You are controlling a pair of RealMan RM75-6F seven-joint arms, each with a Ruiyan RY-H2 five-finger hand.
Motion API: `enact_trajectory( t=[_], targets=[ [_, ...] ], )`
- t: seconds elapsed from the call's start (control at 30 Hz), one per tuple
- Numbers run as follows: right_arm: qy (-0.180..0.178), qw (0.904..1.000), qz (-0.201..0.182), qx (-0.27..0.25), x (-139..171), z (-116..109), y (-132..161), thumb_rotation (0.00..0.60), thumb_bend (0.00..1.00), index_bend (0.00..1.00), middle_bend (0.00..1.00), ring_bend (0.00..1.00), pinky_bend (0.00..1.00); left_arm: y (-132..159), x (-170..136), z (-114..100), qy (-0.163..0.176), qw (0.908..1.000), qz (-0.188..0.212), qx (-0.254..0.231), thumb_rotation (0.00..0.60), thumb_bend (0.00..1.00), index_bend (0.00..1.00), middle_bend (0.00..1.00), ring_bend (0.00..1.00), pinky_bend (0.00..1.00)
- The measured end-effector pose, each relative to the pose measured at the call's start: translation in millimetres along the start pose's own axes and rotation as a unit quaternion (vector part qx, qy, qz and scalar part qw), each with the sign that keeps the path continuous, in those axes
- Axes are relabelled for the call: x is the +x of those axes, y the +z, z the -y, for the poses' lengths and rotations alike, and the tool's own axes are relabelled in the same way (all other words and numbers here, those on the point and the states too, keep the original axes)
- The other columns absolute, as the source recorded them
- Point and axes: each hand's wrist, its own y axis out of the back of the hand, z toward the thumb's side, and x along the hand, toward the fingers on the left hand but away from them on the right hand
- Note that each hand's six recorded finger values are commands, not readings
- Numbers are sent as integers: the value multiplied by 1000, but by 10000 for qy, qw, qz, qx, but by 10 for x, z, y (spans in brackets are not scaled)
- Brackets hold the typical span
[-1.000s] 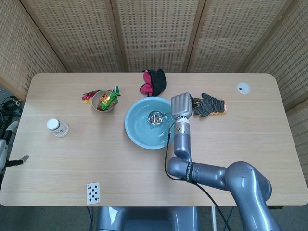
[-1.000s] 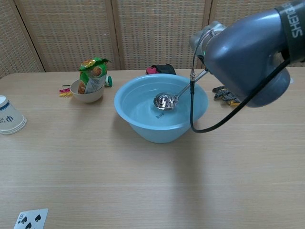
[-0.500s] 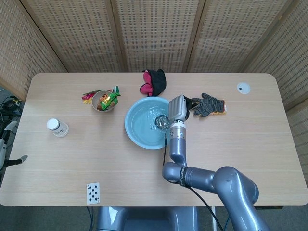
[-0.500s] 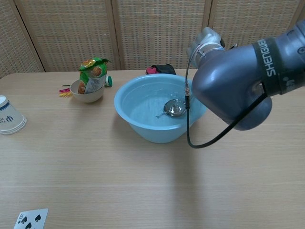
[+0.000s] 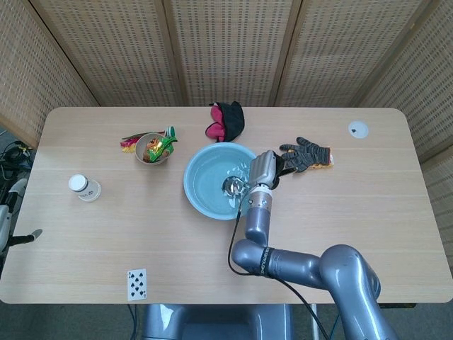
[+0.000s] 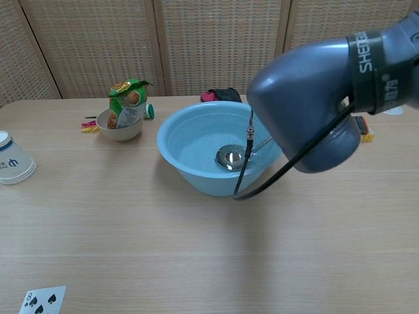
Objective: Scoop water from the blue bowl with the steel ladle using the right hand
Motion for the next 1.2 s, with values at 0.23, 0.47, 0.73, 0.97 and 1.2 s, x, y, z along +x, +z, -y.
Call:
enact_trajectory(
  t=[0.23, 0.47, 0.73, 0.97, 1.2],
  targets=[
    [590, 9959, -295, -620, 87, -37, -35, 600, 857, 831, 1000, 965, 1000, 13, -1, 7, -20, 10000, 40, -44, 600, 0, 0, 0, 0, 0],
    [865, 9893, -387, -1108, 108, -106, -191, 600, 864, 849, 1000, 965, 1000, 11, 1, 11, -23, 10000, 43, -38, 600, 0, 0, 0, 0, 0],
    [1002, 9835, -345, -1463, 119, -198, -417, 600, 865, 852, 1000, 965, 1000, 13, 10, 34, -65, 10000, 47, 8, 600, 0, 0, 0, 0, 0],
    [1094, 9782, -299, -1742, 111, -265, -582, 600, 865, 854, 1000, 965, 1000, 9, 18, 40, -76, 10000, 32, 13, 600, 0, 0, 0, 0, 0],
    [1133, 9736, -224, -1968, 107, -341, -733, 600, 865, 857, 1000, 965, 1000, 9, 22, 46, -85, 10000, 30, 21, 600, 0, 0, 0, 0, 0]
  ],
)
